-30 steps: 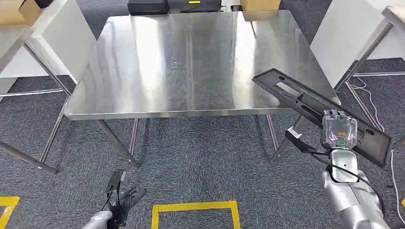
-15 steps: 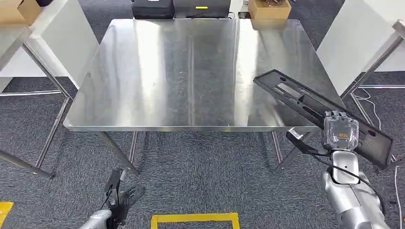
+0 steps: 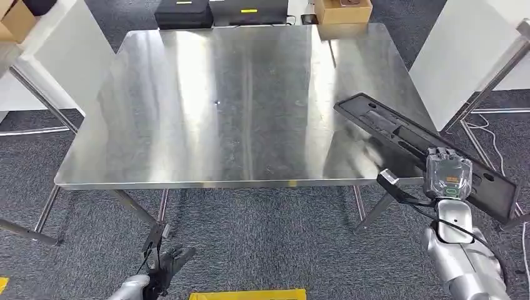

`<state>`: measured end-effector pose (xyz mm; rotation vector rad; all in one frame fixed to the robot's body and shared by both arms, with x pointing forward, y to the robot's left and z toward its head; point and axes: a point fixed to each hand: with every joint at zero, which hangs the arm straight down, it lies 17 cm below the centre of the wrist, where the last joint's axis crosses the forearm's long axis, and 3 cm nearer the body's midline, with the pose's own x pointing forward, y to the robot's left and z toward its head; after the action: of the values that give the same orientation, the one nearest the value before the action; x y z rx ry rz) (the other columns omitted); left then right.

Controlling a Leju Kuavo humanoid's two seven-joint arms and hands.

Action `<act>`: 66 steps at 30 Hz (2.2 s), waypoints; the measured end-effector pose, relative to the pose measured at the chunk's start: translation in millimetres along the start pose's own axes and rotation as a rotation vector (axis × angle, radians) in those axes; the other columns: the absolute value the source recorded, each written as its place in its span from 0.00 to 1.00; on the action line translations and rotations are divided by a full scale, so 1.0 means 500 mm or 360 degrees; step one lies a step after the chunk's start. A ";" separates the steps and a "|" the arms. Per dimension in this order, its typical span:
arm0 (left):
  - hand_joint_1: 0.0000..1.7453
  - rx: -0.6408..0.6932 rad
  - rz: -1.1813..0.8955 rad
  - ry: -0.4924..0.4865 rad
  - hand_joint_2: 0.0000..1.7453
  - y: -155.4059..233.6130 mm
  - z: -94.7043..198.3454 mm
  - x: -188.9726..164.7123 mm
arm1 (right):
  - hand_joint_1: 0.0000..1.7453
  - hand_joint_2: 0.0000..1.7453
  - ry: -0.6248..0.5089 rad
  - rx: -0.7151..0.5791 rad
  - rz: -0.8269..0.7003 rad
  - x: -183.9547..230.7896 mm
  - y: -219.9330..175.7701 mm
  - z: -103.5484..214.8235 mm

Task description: Take the parts from the cabinet and place them on the table.

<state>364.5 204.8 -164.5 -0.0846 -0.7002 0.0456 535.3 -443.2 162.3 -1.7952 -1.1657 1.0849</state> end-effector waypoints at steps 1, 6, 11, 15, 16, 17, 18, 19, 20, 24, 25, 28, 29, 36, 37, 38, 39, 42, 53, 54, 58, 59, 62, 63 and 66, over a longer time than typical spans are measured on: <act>0.00 0.0001 -0.0001 0.0004 1.00 0.000 0.000 -0.001 | 1.00 1.00 -0.0001 0.0006 -0.0001 0.002 0.002 0.001; 0.00 0.0006 -0.0007 -0.0005 1.00 0.003 -0.002 0.013 | 1.00 1.00 0.0015 -0.0024 -0.0015 0.005 -0.020 -0.038; 0.00 0.0010 -0.0003 -0.0025 1.00 0.003 -0.004 0.030 | 1.00 1.00 0.0036 -0.0020 -0.0029 0.012 -0.034 -0.081; 0.00 -0.0005 -0.0001 -0.0018 1.00 -0.004 -0.003 0.024 | 1.00 1.00 0.0045 0.0022 -0.0025 0.022 -0.031 -0.105; 0.00 -0.0006 0.0001 -0.0015 1.00 -0.005 -0.003 0.022 | 1.00 1.00 0.0036 0.0023 -0.0029 0.033 -0.035 -0.114; 0.00 -0.0004 0.0002 -0.0014 1.00 -0.003 -0.003 0.021 | 1.00 1.00 0.0025 0.0016 -0.0034 0.046 -0.047 -0.130; 0.00 -0.0002 0.0004 -0.0016 1.00 -0.001 -0.003 0.023 | 1.00 1.00 0.0008 0.0003 -0.0035 0.062 -0.063 -0.147; 0.00 0.0000 0.0004 -0.0020 1.00 0.001 -0.004 0.027 | 1.00 1.00 -0.0005 -0.0004 -0.0037 0.075 -0.074 -0.159; 0.00 0.0008 0.0003 -0.0025 1.00 0.007 -0.004 0.031 | 1.00 1.00 -0.0016 -0.0017 -0.0043 0.088 -0.087 -0.172; 0.00 0.0005 0.0008 -0.0013 1.00 0.005 -0.003 0.022 | 1.00 1.00 -0.0039 -0.0023 -0.0052 0.116 -0.104 -0.186; 0.00 0.0006 0.0009 -0.0014 1.00 0.006 -0.003 0.022 | 1.00 1.00 -0.0052 -0.0033 -0.0061 0.130 -0.113 -0.192; 0.00 0.0004 0.0011 -0.0012 1.00 0.004 -0.003 0.021 | 1.00 1.00 -0.0094 -0.0055 -0.0070 0.169 -0.140 -0.207; 0.00 0.0001 0.0012 -0.0010 1.00 0.002 -0.003 0.019 | 1.00 1.00 -0.0116 -0.0057 -0.0071 0.186 -0.145 -0.208; 0.00 -0.0013 0.0014 -0.0023 1.00 -0.005 -0.003 0.029 | 1.00 1.00 -0.0231 -0.0097 -0.0091 0.275 -0.191 -0.219; 0.00 -0.0015 0.0014 -0.0020 1.00 -0.007 -0.003 0.027 | 1.00 1.00 -0.0239 -0.0098 -0.0090 0.280 -0.193 -0.218; 0.00 -0.0015 0.0014 -0.0021 1.00 -0.007 -0.003 0.028 | 1.00 1.00 -0.0254 -0.0096 -0.0090 0.287 -0.193 -0.217; 0.00 -0.0016 0.0015 -0.0023 1.00 -0.009 -0.003 0.030 | 1.00 1.00 -0.0266 -0.0099 -0.0091 0.293 -0.196 -0.217; 0.00 -0.0028 0.0010 -0.0034 1.00 -0.018 -0.004 0.038 | 1.00 1.00 -0.0295 -0.0105 -0.0090 0.309 -0.206 -0.220; 0.00 -0.0059 -0.0007 -0.0036 1.00 -0.054 -0.001 0.040 | 1.00 1.00 -0.0441 -0.0103 -0.0131 0.413 -0.225 -0.191; 0.00 -0.0058 -0.0007 -0.0037 1.00 -0.054 -0.001 0.041 | 1.00 1.00 -0.0445 -0.0105 -0.0135 0.417 -0.228 -0.191; 0.00 -0.0049 -0.0012 -0.0036 1.00 -0.050 -0.002 0.040 | 0.00 0.00 -0.0464 -0.0115 -0.0164 0.443 -0.242 -0.187; 0.00 -0.0048 -0.0013 -0.0034 1.00 -0.049 -0.002 0.038 | 0.00 0.00 -0.0470 -0.0113 -0.0171 0.450 -0.243 -0.184; 0.00 -0.0021 -0.0025 -0.0026 1.00 -0.039 -0.003 0.036 | 0.00 0.00 -0.0484 -0.0103 -0.0183 0.466 -0.245 -0.178; 0.00 -0.0012 -0.0020 -0.0027 1.00 -0.037 -0.004 0.036 | 0.00 0.00 -0.0487 -0.0104 -0.0188 0.470 -0.247 -0.177; 0.00 -0.0003 -0.0018 -0.0027 1.00 -0.034 -0.004 0.037 | 0.00 0.00 -0.0491 -0.0110 -0.0197 0.478 -0.255 -0.179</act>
<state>380.3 189.0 -152.5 -0.0822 -0.7180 0.0345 631.7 -188.8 247.7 -1.6195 -1.4924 1.2923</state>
